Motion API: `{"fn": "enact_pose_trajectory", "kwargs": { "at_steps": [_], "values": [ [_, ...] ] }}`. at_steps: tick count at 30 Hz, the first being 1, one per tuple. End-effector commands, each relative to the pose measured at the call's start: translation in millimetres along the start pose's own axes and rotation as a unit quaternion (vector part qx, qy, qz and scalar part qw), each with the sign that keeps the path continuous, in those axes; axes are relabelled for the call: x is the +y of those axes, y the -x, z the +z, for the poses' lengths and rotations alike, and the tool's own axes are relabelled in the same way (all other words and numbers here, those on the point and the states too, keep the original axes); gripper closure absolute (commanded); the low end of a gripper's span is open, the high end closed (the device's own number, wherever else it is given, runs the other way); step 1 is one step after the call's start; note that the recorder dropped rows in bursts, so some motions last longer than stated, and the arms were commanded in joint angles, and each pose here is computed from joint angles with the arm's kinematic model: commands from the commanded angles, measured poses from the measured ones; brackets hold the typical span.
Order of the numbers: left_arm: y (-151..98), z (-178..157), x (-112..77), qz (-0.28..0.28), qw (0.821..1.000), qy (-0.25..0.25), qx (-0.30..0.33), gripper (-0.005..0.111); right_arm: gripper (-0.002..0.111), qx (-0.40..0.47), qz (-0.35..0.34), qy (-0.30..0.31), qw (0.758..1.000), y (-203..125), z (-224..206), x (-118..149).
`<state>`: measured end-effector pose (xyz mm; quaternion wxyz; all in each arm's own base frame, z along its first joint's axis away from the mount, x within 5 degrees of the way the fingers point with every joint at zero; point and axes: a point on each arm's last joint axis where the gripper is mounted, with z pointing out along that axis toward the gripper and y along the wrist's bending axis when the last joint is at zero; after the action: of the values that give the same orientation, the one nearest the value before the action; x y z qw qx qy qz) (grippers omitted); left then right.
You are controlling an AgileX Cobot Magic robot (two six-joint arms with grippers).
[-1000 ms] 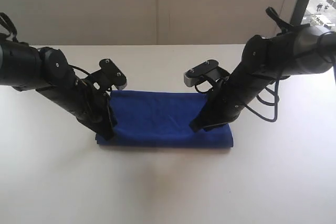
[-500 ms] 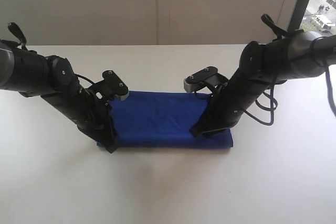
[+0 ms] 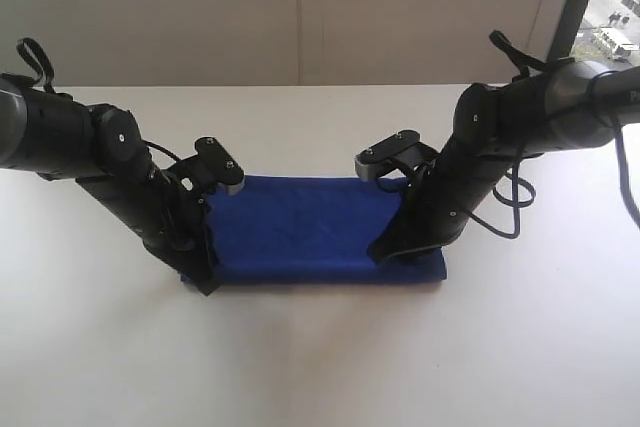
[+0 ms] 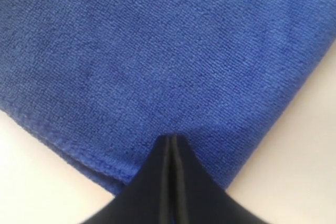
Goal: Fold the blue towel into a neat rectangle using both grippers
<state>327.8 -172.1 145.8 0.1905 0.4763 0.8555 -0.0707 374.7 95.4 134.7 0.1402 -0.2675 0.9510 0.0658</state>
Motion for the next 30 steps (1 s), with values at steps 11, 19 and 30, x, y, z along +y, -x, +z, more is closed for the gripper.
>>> {"fn": "enact_pose_trajectory", "kwargs": {
  "at_steps": [11, 19, 30],
  "values": [
    [15.2, -67.3, -3.9, -0.001, 0.997, 0.035, -0.071, 0.107, 0.108, -0.080, -0.013, -0.035, 0.996, 13.1, -59.5, 0.9],
    [15.5, -134.0, -20.4, -0.014, 0.993, 0.035, -0.111, 0.107, 0.108, -0.129, -0.004, -0.051, 0.990, 8.5, -131.2, 13.3],
    [-53.8, -271.7, -91.7, -0.062, 0.959, 0.080, -0.264, 0.107, 0.108, -0.298, 0.047, -0.103, 0.948, -92.9, -256.7, 62.2]
  ]
}}
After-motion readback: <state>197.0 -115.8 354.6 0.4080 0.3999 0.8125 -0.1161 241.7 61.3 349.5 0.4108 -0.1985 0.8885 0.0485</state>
